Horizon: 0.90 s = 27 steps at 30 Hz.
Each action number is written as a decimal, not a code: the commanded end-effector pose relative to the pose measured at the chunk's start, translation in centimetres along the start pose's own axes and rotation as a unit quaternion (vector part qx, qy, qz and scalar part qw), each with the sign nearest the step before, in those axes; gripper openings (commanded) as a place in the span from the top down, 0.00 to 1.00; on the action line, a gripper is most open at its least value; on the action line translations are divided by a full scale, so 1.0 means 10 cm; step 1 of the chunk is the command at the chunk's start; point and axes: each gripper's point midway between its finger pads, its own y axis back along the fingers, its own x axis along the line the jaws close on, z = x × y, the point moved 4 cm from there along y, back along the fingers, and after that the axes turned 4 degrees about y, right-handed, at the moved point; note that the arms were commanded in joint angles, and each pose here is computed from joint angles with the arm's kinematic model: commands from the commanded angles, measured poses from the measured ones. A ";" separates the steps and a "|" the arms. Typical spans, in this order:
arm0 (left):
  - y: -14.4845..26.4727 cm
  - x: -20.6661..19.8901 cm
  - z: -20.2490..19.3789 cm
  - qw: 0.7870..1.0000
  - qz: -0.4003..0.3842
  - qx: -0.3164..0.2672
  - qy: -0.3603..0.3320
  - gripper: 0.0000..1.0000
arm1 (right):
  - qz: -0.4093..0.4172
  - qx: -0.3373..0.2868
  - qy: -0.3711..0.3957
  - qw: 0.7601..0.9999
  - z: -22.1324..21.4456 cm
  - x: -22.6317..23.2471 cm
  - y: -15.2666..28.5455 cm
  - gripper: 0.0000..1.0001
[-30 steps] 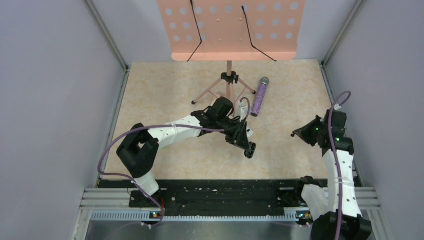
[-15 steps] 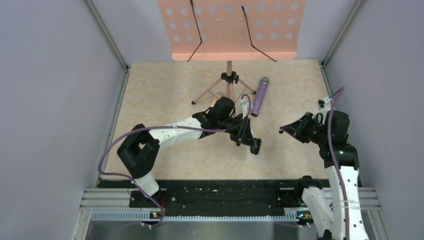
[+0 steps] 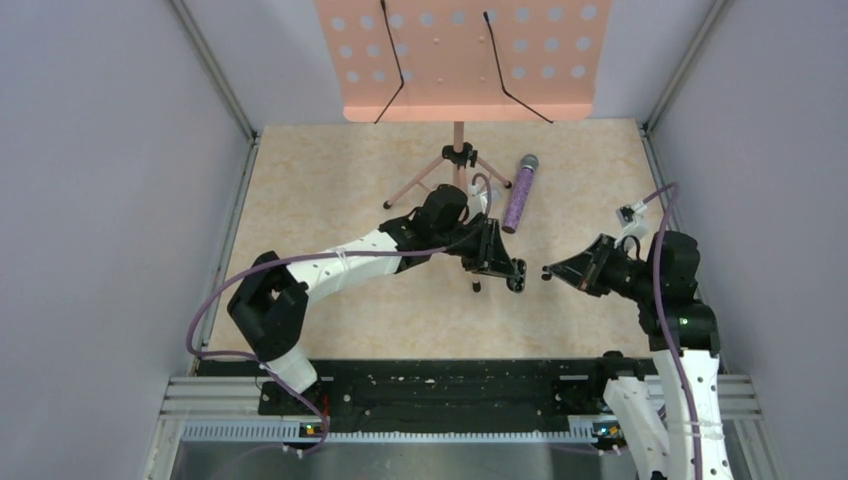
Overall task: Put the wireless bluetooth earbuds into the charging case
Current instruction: Place the left earbud at the center of the board.
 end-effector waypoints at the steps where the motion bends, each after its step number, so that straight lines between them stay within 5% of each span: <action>1: 0.14 -0.40 0.17 0.998 -0.045 -0.037 -0.022 1.00 | 0.048 0.009 -0.003 0.999 -0.05 0.10 -0.03 1.00; 27: 0.12 -0.57 0.21 0.994 -0.099 -0.034 0.022 1.00 | 0.058 0.003 -0.025 0.998 -0.06 0.10 -0.18 1.00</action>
